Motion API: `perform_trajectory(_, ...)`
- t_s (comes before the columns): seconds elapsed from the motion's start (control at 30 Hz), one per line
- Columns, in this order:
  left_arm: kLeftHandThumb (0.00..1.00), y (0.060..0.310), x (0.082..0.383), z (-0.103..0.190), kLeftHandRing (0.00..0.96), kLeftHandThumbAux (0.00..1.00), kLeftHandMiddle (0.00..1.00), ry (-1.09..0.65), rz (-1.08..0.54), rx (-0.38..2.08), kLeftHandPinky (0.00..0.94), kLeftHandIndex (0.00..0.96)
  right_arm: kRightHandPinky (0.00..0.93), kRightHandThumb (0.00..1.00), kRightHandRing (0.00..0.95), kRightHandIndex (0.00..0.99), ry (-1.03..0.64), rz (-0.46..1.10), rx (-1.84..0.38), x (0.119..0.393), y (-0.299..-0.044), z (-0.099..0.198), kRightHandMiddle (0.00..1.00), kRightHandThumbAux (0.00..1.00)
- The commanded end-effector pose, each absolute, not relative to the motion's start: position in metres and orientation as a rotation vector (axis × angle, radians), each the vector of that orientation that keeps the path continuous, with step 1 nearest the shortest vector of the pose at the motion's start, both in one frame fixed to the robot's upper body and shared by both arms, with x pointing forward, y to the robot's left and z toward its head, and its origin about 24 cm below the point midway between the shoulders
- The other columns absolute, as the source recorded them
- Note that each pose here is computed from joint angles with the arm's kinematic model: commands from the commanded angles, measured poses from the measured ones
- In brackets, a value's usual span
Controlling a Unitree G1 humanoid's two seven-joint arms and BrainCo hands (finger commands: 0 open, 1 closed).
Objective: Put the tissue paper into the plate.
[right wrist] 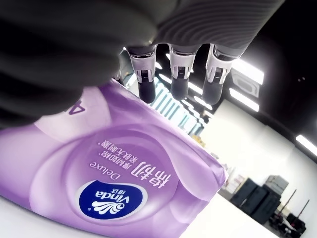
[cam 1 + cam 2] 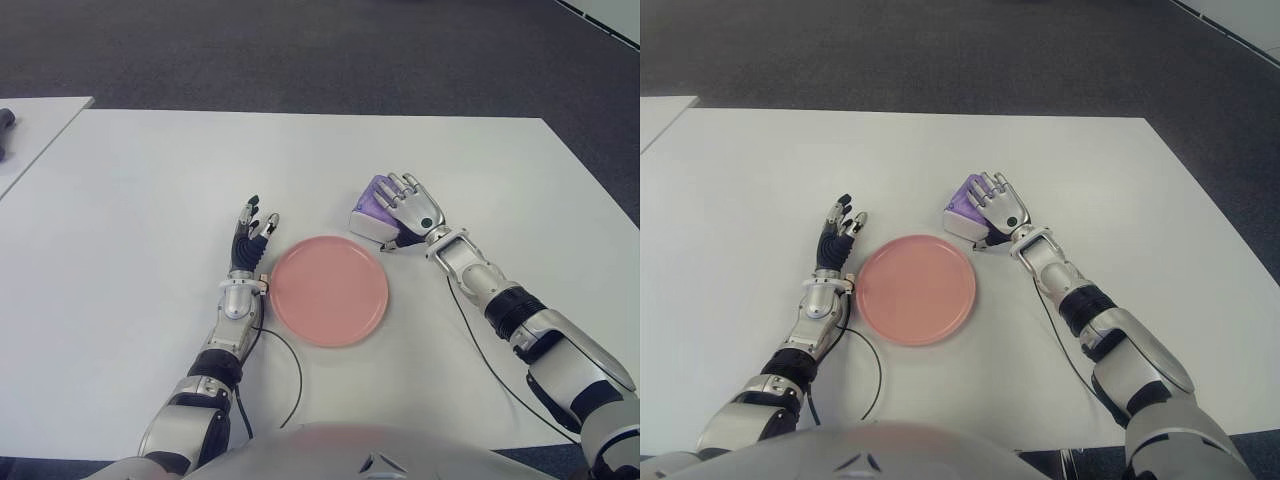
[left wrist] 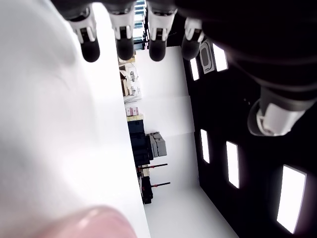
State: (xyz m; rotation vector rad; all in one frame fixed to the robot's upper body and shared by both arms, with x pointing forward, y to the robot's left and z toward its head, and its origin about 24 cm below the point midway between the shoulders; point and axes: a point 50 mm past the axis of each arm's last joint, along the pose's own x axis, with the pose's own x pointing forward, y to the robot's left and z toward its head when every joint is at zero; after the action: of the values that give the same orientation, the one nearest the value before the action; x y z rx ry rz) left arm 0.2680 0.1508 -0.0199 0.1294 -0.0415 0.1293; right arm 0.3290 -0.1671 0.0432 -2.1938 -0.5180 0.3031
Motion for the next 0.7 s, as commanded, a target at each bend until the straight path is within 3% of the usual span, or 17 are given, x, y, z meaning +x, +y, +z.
perform_trajectory(0.03, 0.0, 0.1513, 0.2576, -0.0346, 0.0, 0.441, 0.0, 0.04, 0.141, 0.138, 0.0, 0.0, 0.0, 0.058, 0.0, 0.0, -0.41, 0.473, -2.231, 0.3078, -0.1786, 0.0056, 0.0, 0.369)
perform_trajectory(0.43, 0.0, 0.1522, 0.2582, -0.0348, 0.0, 0.435, 0.0, 0.046, 0.143, 0.134, 0.0, 0.0, 0.0, 0.109, 0.0, 0.0, -0.439, 0.459, -2.153, 0.3052, -0.1773, 0.0048, 0.0, 0.429)
perform_trajectory(0.57, 0.0, 0.1529, 0.2589, -0.0346, 0.0, 0.433, 0.0, 0.05, 0.145, 0.127, 0.0, 0.0, 0.105, 0.144, 0.048, 0.0, -0.474, 0.433, -2.09, 0.3041, -0.1766, 0.0053, 0.054, 0.511)
perform_trajectory(0.7, 0.0, 0.1526, 0.2592, -0.034, 0.0, 0.431, 0.0, 0.051, 0.145, 0.121, 0.0, 0.0, 0.346, 0.327, 0.3, 0.214, -0.522, 0.407, -2.025, 0.3034, -0.1762, 0.0066, 0.291, 0.588)
